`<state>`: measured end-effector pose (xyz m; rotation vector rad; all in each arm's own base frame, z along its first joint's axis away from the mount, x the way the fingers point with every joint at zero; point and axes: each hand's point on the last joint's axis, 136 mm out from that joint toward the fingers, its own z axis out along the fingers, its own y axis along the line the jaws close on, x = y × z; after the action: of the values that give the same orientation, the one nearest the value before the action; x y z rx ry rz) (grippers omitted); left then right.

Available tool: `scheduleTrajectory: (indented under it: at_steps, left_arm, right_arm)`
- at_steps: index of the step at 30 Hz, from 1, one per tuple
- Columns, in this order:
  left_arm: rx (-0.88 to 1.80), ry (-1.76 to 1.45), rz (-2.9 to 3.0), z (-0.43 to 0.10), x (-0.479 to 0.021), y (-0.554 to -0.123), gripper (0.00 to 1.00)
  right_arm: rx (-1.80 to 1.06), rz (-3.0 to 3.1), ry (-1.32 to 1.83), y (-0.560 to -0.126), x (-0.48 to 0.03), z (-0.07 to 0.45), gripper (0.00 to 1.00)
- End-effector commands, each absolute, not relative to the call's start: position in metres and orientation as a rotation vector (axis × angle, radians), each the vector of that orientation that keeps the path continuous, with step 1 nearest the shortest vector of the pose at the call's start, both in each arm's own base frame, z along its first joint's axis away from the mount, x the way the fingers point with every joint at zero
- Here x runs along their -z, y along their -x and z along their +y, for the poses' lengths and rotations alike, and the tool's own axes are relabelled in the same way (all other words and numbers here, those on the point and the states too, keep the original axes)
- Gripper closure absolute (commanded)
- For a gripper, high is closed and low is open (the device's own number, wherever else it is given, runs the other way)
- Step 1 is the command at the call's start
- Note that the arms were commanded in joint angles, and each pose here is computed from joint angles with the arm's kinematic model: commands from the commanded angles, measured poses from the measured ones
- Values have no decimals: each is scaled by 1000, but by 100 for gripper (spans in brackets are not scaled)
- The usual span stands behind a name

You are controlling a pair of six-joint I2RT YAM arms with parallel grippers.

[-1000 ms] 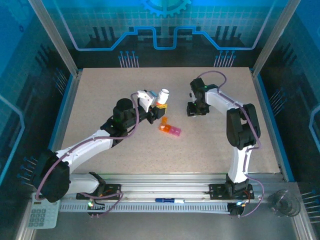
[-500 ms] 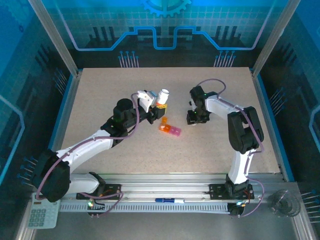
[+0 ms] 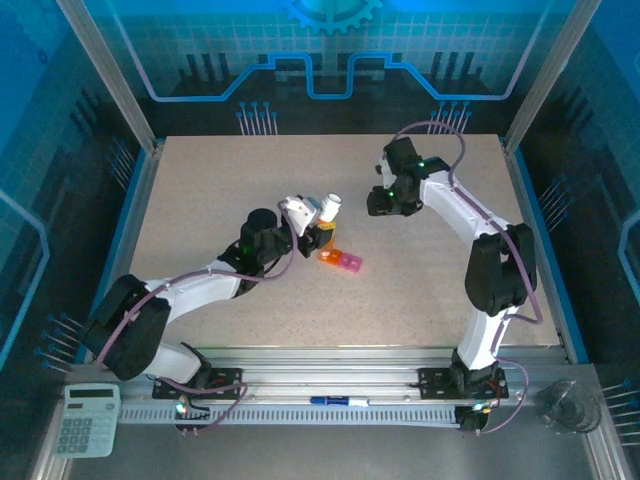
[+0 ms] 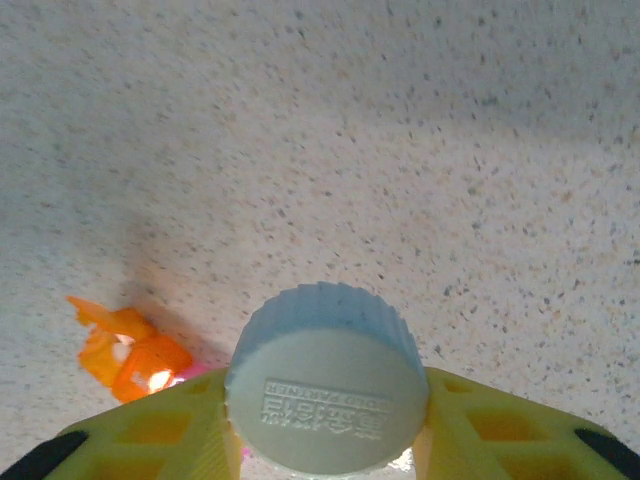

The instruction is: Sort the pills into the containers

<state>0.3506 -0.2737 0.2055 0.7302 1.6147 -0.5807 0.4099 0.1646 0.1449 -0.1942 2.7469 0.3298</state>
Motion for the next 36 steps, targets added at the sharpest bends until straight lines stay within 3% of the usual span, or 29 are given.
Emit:
scheduleTrajectory:
  at_steps: [1,19,36]
  left_arm:
    - [505,-742,1507,-271,-205,-358,100]
    - [483,-810,1467,-289,-156,-378,100]
    - [516,-861,1427,-300,-151,-385,100]
  right_arm:
    - [-408,2743,228,-404,-169,168,55]
    - [-723,2710,432,-385,-203,200,55]
    - [-883,2725,665,-355,-202,236,55]
